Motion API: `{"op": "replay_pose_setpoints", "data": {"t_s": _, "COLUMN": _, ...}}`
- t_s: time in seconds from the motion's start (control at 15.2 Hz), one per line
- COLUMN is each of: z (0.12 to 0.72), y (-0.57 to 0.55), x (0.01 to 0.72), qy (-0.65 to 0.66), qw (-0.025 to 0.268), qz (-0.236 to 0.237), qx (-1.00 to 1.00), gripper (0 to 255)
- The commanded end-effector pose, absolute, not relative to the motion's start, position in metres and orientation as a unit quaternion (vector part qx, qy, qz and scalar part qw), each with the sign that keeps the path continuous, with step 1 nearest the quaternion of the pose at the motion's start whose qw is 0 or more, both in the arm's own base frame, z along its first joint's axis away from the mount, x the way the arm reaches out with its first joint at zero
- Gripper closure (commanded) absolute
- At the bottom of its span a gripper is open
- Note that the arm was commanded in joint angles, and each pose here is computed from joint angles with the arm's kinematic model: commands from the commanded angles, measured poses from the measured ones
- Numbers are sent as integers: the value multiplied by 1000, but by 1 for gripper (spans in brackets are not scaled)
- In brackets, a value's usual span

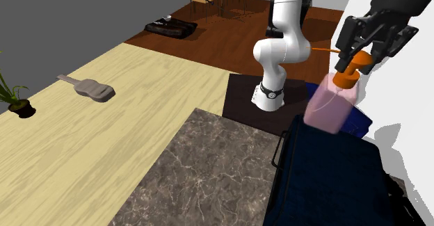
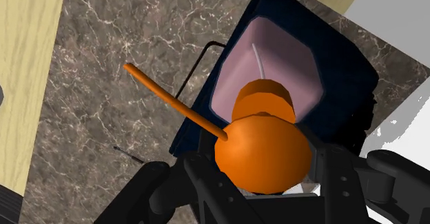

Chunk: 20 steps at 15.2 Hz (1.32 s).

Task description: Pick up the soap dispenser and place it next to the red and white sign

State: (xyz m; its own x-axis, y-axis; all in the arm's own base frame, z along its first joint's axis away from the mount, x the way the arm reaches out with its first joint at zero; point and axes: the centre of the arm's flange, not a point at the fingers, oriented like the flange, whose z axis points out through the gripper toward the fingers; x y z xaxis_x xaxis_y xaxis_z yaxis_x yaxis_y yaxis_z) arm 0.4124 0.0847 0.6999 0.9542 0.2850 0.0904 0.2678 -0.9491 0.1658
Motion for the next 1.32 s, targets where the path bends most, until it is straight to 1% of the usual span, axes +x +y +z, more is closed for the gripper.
{"op": "replay_pose_setpoints", "data": {"t_s": 0.0, "z": 699, "y": 114, "x": 412, "qy": 140, "qw": 76, "qz": 57, "qx": 986, "gripper": 255}}
{"op": "replay_pose_setpoints", "data": {"t_s": 1.25, "z": 700, "y": 364, "x": 425, "qy": 140, "qw": 76, "qz": 57, "qx": 986, "gripper": 255}}
